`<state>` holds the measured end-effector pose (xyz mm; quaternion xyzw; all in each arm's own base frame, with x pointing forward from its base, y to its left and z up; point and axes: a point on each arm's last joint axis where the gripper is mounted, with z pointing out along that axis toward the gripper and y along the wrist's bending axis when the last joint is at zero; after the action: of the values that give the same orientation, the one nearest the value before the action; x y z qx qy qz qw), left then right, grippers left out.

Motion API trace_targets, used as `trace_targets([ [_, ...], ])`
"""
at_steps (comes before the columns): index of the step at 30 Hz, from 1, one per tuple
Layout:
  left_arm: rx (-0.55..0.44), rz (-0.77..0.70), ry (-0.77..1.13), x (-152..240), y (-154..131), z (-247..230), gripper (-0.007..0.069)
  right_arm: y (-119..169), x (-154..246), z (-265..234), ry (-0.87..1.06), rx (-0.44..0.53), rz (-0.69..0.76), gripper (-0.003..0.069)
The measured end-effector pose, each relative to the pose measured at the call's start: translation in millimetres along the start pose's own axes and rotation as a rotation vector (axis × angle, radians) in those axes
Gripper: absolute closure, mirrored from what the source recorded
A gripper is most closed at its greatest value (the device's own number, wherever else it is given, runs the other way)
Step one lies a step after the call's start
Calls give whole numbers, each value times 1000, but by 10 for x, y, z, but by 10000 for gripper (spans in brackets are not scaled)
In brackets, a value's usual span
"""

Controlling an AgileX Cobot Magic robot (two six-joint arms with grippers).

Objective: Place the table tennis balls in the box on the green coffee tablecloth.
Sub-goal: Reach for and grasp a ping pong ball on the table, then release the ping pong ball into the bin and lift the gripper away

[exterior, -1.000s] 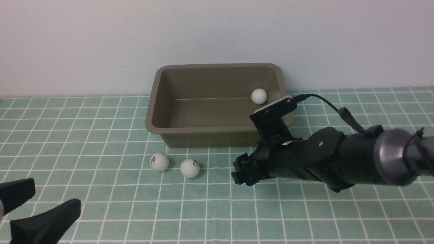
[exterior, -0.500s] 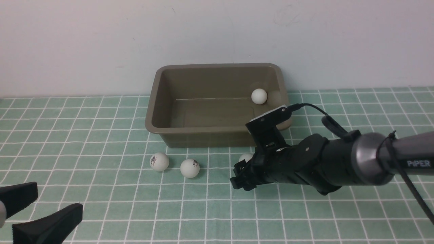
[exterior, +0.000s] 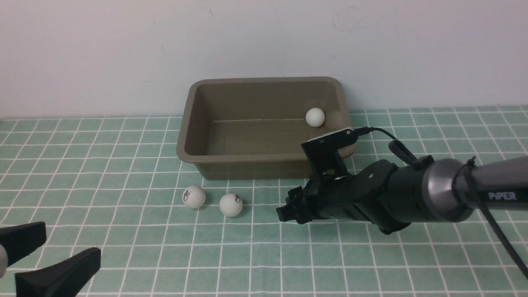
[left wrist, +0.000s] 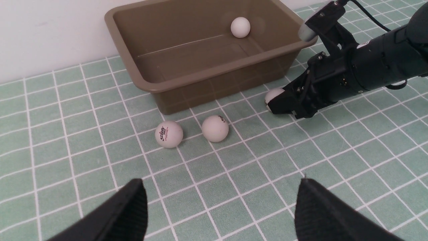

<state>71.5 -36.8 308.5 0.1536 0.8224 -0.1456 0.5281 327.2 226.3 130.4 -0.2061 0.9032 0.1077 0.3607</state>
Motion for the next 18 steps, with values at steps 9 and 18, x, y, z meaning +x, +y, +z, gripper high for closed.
trace_targets([
  [9, 0, 0, 0, 0, 0, 0, 91, 42, -47, -119, -4, -49, -2, 315],
  [18, 0, 0, 0, 0, 0, 0, 91, -10, 55, -752, -46, -67, -2, 315],
])
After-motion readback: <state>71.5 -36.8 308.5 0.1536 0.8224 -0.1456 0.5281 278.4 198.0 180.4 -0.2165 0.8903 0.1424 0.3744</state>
